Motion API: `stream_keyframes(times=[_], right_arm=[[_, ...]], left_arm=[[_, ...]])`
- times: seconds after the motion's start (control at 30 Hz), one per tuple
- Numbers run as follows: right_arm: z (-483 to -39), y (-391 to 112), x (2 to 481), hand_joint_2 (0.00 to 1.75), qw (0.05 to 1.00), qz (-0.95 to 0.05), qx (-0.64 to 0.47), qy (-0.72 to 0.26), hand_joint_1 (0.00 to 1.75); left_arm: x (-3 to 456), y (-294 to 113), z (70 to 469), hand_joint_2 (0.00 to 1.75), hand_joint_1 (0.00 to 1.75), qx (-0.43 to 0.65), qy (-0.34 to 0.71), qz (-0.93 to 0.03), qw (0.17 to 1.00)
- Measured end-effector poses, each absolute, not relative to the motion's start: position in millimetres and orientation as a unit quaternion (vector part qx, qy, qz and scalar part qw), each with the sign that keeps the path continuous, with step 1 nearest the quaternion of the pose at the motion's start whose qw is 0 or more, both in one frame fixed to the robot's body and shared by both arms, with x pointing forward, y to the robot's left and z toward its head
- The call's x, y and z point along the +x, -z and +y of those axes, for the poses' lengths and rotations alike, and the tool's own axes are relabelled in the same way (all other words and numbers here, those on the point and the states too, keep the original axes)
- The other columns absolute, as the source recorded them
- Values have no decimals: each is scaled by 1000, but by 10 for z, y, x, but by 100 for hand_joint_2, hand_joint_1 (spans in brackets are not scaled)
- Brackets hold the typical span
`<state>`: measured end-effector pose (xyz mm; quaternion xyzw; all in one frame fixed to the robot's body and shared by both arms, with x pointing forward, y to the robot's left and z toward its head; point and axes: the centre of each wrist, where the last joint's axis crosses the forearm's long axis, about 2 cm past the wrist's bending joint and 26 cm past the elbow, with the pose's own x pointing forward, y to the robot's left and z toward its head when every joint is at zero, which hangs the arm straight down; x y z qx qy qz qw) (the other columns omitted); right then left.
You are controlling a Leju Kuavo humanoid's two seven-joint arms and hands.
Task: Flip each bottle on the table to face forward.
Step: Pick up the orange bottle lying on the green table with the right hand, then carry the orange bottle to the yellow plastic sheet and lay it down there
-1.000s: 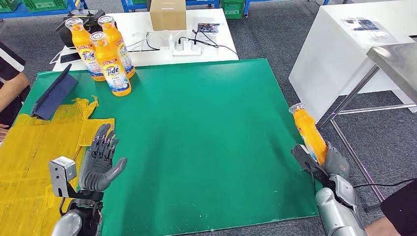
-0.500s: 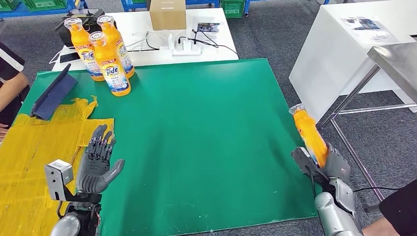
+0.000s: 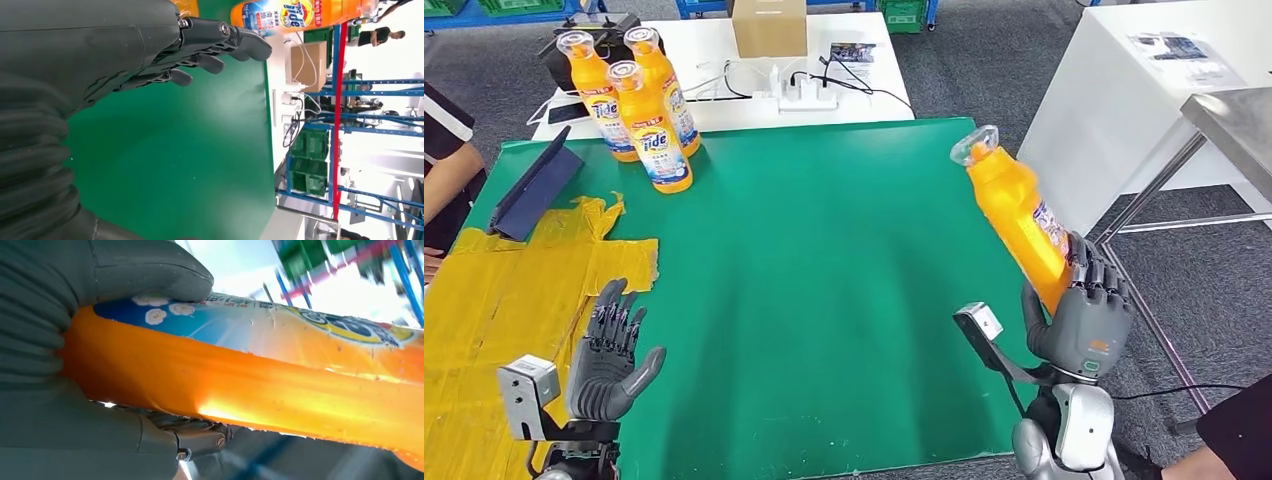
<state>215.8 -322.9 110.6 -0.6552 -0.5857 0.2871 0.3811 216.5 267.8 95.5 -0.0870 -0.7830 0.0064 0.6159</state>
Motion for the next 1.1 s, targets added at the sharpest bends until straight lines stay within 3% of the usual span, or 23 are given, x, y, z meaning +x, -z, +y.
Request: stream_keyframes(times=[0.17,0.27,0.47,0.63,1.1], right_arm=[[-3133,-1473,2108,175,306,-614,-676,-268,175],[-3055,-1595,2082,175,318,-645,-658,-225,175],[-2801,-1506,2216,175,449,-807,-353,-149,175],[-2491,-1336,2499,175,467,-843,-205,-171,175],[-1863,-1127,2798,175,495,-819,-99,-273,175]], left_arm=[[2166,-980,2691,175,0,-82,-11,-784,615],[2164,-992,2696,175,0,-81,-11,-785,614],[2234,-1017,2656,175,0,-106,4,-793,600],[2445,-1108,2485,175,0,-149,34,-799,582],[2655,-1221,2140,175,0,-216,104,-792,562]])
